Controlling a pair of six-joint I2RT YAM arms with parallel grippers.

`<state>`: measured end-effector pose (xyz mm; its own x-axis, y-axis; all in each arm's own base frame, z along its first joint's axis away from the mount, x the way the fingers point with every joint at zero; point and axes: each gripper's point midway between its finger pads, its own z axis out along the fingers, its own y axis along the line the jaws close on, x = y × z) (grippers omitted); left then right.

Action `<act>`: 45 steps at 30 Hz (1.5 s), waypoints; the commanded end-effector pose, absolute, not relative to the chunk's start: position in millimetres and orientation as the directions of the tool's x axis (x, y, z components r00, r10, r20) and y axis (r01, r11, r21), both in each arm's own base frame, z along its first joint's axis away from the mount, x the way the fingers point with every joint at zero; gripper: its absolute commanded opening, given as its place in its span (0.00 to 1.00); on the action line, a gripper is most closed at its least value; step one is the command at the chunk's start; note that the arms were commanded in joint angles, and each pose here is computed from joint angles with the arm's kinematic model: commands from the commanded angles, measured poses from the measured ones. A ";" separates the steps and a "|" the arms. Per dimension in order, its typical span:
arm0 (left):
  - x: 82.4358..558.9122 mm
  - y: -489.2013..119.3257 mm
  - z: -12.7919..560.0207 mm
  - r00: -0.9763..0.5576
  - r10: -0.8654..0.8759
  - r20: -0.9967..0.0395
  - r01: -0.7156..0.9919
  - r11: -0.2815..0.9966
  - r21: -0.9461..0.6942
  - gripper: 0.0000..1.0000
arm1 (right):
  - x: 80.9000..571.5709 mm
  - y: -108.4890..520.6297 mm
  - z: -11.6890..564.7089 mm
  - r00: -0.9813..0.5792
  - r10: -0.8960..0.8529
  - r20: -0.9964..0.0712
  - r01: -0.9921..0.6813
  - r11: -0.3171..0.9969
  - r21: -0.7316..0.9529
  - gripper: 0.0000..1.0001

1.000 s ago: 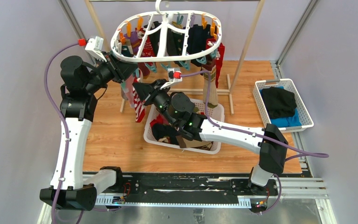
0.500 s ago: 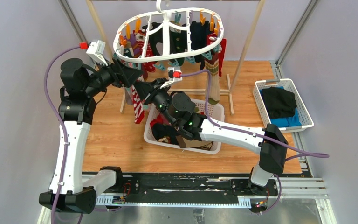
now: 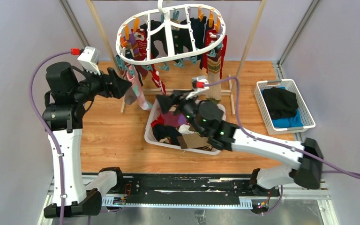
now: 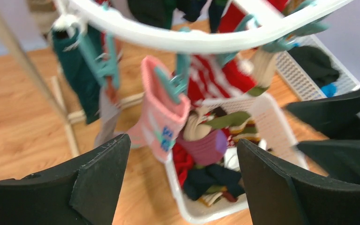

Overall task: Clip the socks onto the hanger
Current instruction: Reset both arms

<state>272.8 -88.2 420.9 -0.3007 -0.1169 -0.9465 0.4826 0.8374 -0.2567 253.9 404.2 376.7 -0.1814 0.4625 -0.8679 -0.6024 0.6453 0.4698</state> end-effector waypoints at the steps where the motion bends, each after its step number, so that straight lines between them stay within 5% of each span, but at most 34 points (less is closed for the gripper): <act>1: 269.2 -51.6 363.2 -0.414 -0.003 -0.910 0.404 0.896 -0.187 0.88 | 253.2 323.3 339.4 -0.108 0.266 -0.958 -0.490 0.824 0.284 0.78; 9: 287.8 7.2 236.9 -0.533 0.081 -0.843 0.287 0.954 -0.090 0.87 | 265.0 124.5 281.1 -0.095 0.146 -0.985 -0.021 0.989 0.149 0.83; 18: 333.3 39.6 158.5 -0.393 -0.014 -0.919 0.105 0.993 -0.060 0.88 | 269.6 -36.5 214.0 -0.044 0.083 -0.996 0.536 0.843 0.047 0.85; 21: 346.1 46.7 142.3 -0.349 -0.046 -0.936 0.062 0.995 -0.072 1.00 | 273.7 -56.4 186.0 -0.093 0.097 -0.991 0.607 0.795 0.021 0.85; 30: 365.8 53.5 100.2 -0.391 -0.145 -0.909 0.001 0.987 -0.158 1.00 | 289.8 -79.0 133.8 -0.177 0.085 -0.980 0.683 0.728 -0.060 0.86; 45: 373.4 43.1 106.4 -0.184 -0.202 -0.962 -0.008 0.979 -0.204 1.00 | 311.1 -80.9 95.2 -0.206 -0.008 -0.979 0.608 0.782 -0.134 0.84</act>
